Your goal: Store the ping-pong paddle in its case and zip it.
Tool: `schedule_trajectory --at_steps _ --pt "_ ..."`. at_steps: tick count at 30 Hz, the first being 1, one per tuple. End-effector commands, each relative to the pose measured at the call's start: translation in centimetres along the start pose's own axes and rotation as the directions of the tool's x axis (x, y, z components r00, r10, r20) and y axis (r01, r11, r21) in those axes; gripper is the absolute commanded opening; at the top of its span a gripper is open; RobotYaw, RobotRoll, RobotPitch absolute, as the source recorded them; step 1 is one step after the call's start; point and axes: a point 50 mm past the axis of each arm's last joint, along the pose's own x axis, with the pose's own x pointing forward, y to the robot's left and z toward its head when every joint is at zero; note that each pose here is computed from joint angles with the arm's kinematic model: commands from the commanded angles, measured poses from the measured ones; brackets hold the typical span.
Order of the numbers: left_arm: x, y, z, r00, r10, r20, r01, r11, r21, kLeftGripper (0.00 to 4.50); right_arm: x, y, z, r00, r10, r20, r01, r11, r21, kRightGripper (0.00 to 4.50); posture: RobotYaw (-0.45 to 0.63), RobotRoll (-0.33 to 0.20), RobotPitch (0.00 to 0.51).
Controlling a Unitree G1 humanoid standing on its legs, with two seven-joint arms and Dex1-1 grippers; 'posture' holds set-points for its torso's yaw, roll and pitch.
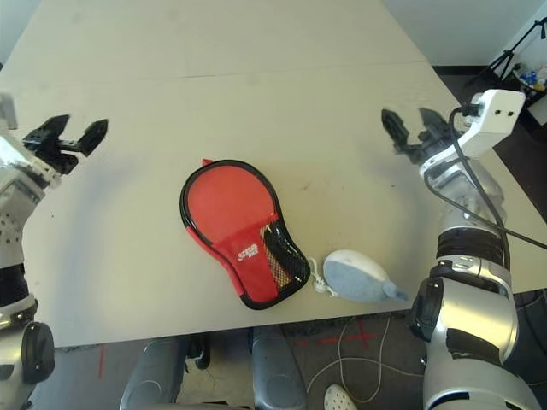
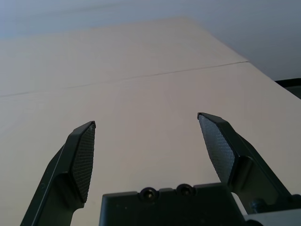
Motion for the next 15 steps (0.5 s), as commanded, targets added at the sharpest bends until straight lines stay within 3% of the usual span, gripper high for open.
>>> schedule_trajectory --at_steps 1,15 --pt "-1.0 1.3 -1.3 0.996 0.094 0.008 -0.094 0.996 0.004 4.5 -0.4 -0.4 -0.7 0.999 -0.035 -0.007 0.035 0.999 -0.012 4.47 -0.02 0.0 0.17" --pt "-2.2 2.5 -4.3 0.987 0.148 -0.059 -0.146 0.988 0.043 4.5 -0.3 0.3 -1.9 0.998 -0.062 -0.025 0.061 0.998 -0.012 4.47 -0.03 0.0 0.181"
